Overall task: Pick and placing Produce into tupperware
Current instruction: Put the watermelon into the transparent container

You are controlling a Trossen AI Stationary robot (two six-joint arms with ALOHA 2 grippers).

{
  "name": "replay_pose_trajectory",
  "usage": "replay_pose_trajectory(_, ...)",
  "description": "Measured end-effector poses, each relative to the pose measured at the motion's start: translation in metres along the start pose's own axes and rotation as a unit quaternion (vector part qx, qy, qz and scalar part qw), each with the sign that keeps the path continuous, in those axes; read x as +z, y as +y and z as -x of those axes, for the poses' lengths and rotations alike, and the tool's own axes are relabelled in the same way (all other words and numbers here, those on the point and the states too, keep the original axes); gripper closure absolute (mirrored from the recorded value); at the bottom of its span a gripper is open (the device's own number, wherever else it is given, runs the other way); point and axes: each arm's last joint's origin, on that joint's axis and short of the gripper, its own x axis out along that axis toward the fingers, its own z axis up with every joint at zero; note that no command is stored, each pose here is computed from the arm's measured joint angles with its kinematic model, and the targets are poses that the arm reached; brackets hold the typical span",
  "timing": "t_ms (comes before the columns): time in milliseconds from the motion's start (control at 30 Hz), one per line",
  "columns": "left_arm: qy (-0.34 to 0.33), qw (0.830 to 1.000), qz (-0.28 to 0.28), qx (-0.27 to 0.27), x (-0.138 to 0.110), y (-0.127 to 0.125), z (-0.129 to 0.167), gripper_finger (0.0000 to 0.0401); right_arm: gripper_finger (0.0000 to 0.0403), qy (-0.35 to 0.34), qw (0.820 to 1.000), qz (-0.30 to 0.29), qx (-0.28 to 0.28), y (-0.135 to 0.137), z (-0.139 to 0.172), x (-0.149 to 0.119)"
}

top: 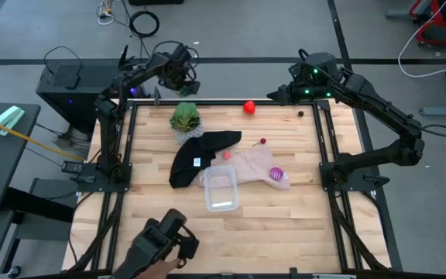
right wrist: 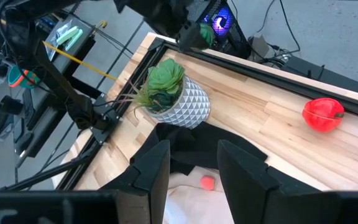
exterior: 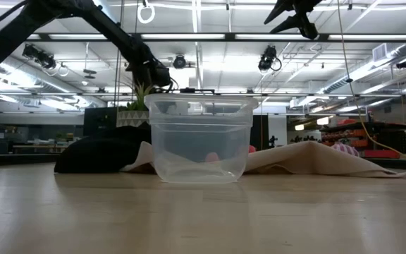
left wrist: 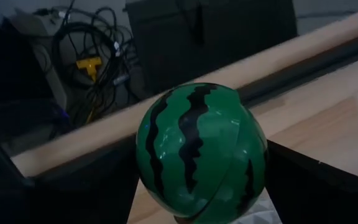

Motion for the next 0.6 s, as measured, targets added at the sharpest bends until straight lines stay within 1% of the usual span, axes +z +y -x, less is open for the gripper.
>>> replay_pose_trajectory(167,-0.011,1.0,-0.004,-0.003,0.009,-0.003,0.019,0.01,0.0261,0.0,1.0,0.006,0.0,0.0,0.0,0.0)
replay_pose_trajectory(333,-0.018,1.0,-0.01,-0.006,0.015,-0.009,0.04,0.0095,0.0261,0.0,1.0,0.009,0.0,0.0,0.0,0.0)
replay_pose_trajectory(600,-0.058,0.997,-0.034,-0.024,0.025,-0.029,0.082,0.01,0.0261,0.0,1.0,0.01,0.0,0.0,0.0,0.0)
